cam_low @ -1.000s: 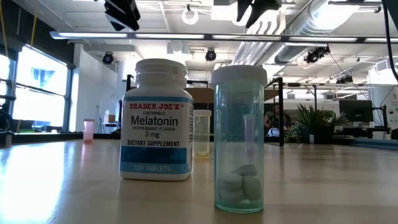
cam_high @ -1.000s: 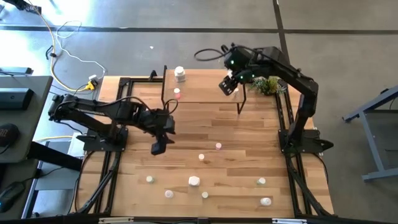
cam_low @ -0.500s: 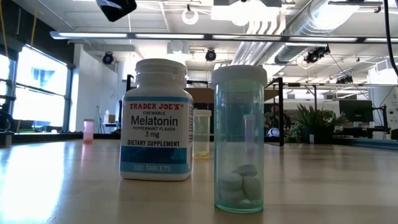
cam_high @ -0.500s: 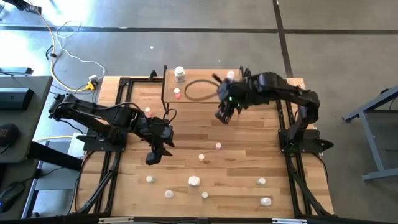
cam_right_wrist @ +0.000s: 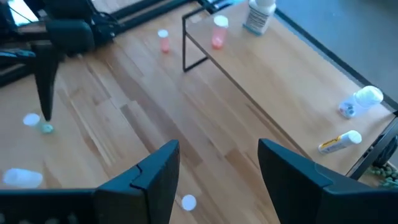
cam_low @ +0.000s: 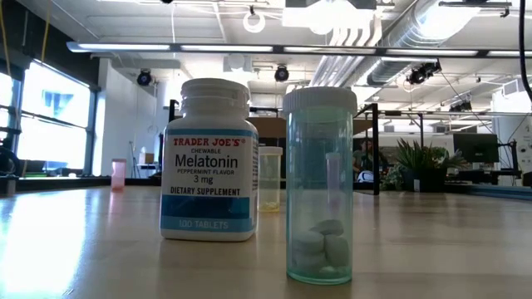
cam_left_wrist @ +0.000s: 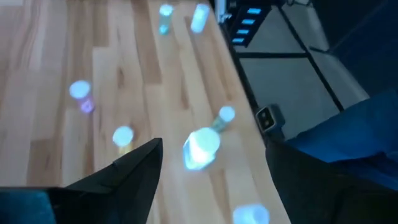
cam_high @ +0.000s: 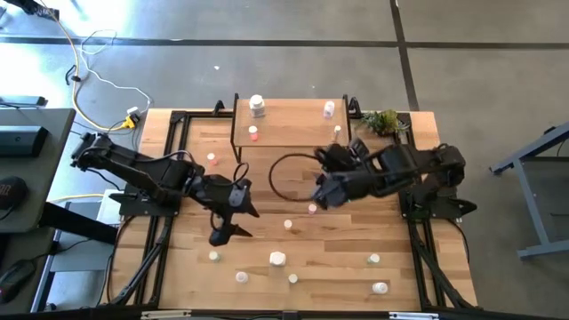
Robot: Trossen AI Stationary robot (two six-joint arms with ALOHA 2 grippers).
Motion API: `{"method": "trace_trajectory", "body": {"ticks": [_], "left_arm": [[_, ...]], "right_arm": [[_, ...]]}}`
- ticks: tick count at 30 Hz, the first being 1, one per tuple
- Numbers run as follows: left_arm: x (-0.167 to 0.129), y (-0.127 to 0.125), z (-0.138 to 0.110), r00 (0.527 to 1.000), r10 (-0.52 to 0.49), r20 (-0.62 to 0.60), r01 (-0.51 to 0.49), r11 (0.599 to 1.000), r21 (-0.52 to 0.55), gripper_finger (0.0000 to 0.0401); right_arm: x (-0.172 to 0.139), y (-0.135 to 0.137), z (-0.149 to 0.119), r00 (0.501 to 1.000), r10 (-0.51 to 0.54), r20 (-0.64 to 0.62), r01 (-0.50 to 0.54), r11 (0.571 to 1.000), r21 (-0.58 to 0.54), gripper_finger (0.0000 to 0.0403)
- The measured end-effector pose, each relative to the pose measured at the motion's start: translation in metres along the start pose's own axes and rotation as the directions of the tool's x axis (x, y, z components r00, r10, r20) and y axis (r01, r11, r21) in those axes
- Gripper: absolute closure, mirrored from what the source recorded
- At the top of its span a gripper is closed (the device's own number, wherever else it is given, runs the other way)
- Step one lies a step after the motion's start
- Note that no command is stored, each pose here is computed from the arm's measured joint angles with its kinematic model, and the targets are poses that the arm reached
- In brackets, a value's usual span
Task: Pick and place medicine bottles onto shelf by color
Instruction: Put the white pill bottle on the shelf
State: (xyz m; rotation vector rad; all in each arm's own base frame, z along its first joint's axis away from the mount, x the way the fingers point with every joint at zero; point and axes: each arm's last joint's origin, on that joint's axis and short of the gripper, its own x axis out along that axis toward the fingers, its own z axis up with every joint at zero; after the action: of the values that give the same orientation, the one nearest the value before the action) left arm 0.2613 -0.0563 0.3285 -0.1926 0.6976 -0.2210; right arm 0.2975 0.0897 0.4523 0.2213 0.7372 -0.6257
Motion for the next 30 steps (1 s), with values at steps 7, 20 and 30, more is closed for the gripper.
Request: {"method": "trace_trajectory", "body": {"ticks": [7, 20, 30], "left_arm": [[0.011, -0.013, 0.000, 0.999, 0.028, 0.035, -0.029, 0.999, 0.036, 0.0123], [0.064, -0.034, -0.009, 0.999, -0.023, -0.029, 0.026, 0.996, 0.088, 0.0123], [0.106, -0.035, -0.024, 0.995, -0.011, -0.099, 0.019, 0.997, 0.077, 0.0123]], "right_arm": [[-0.014, 0.012, -0.011, 0.998, -0.004, 0.066, 0.004, 1.000, -0.011, 0.0194], [-0.010, 0.029, -0.022, 0.998, -0.009, 0.067, 0.018, 0.989, -0.146, 0.0194], [-0.008, 0.029, -0.021, 0.998, -0.016, 0.068, 0.029, 0.980, -0.199, 0.0194]]}}
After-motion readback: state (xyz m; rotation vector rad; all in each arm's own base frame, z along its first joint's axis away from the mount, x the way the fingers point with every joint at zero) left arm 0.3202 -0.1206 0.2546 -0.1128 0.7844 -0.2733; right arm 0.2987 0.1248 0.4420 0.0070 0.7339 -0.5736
